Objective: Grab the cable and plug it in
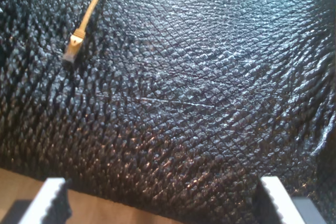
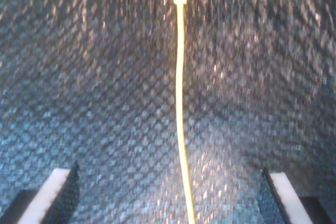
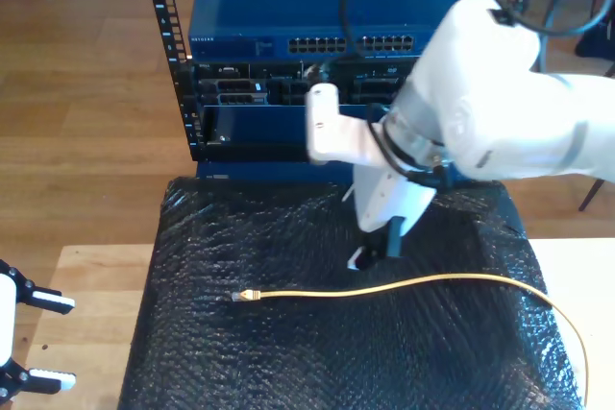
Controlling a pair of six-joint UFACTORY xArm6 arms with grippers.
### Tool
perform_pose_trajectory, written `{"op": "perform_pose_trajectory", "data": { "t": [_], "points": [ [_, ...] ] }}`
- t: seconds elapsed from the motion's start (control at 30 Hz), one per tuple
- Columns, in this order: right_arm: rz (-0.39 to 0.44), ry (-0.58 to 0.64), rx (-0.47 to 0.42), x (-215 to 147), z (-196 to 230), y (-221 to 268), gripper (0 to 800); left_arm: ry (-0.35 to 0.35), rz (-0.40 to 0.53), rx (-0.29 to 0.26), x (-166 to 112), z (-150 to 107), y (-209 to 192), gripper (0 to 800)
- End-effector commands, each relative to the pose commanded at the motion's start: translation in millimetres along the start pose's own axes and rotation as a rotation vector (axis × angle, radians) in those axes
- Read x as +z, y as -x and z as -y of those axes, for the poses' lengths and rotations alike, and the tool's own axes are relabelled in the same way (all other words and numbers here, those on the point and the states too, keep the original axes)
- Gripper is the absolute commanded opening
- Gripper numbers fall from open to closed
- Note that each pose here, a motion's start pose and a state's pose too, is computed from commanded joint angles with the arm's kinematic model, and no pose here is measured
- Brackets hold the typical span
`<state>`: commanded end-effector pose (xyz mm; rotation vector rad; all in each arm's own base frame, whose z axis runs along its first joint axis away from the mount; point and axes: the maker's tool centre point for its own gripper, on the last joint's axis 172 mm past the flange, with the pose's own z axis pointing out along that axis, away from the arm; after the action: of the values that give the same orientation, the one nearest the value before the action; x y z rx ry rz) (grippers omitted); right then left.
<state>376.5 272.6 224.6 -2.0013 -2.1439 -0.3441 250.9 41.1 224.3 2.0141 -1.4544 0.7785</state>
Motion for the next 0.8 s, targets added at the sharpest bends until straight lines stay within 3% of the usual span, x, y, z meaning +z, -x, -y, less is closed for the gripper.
{"op": "perform_pose_trajectory", "data": {
  "t": [0.3, 0.8],
  "points": [
    [0.132, 0.033, 0.001, 26, -14, -5, 790, 0.004, -0.005, -0.014, 2, 2, 5, 800],
    [0.192, -0.025, -0.026, 101, -15, -48, 788, 0.014, -0.013, -0.024, 5, 2, 7, 800]
  ]
}}
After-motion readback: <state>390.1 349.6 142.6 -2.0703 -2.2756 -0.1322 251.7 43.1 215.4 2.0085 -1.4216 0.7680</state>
